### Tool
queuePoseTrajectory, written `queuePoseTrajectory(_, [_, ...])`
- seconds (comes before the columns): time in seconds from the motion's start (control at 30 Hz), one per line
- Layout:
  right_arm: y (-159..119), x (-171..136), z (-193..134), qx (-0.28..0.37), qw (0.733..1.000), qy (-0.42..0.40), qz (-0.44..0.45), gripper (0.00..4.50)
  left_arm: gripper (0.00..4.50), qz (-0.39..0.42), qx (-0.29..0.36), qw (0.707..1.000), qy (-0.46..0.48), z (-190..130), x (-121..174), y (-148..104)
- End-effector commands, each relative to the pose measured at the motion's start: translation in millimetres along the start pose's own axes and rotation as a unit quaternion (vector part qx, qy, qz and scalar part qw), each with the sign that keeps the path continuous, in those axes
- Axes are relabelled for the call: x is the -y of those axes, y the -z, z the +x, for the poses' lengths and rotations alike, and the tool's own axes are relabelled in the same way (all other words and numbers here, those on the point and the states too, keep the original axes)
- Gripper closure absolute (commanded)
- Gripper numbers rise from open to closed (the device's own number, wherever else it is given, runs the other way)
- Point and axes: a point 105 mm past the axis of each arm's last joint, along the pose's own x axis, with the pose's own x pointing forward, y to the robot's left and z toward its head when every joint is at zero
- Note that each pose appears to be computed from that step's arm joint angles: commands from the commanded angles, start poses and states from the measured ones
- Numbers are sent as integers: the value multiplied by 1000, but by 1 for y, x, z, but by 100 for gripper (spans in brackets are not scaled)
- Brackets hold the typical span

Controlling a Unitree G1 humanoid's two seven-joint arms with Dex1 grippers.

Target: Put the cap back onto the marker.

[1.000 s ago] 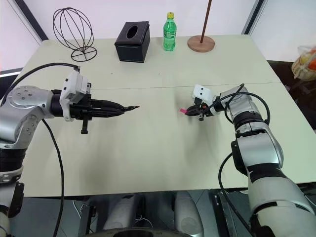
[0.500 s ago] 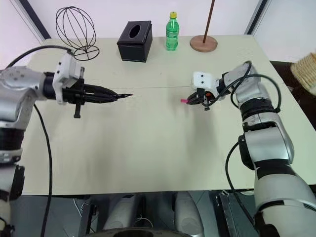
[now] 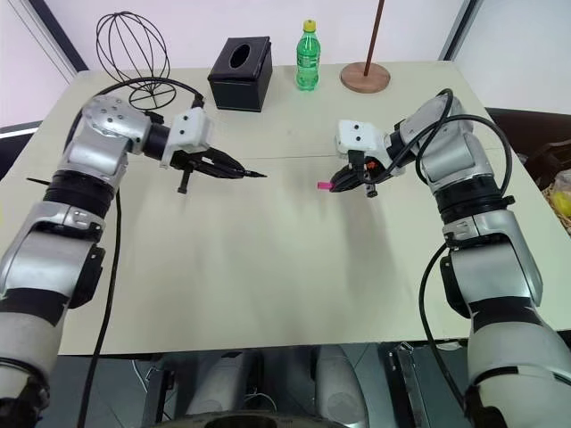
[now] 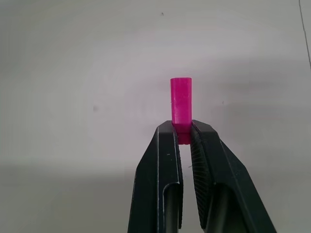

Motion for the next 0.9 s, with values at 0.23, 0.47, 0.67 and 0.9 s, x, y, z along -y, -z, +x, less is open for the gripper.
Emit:
queuePoseTrajectory(0.23, [-29,11,0,29,999,25,-19,443,450,37,41,998,-20,22,-14,-26])
queuePoseTrajectory(0.47, [-33,12,8,36,999,23,-22,443,450,32,67,997,-22,30,-15,-35])
queuePoseTrajectory(0.67, [-35,16,11,41,999,27,-23,443,450,28,72,997,-17,32,-12,-34])
queuePoseTrajectory(0.9, [-33,17,9,40,998,30,-23,443,450,25,68,997,-14,32,-11,-32])
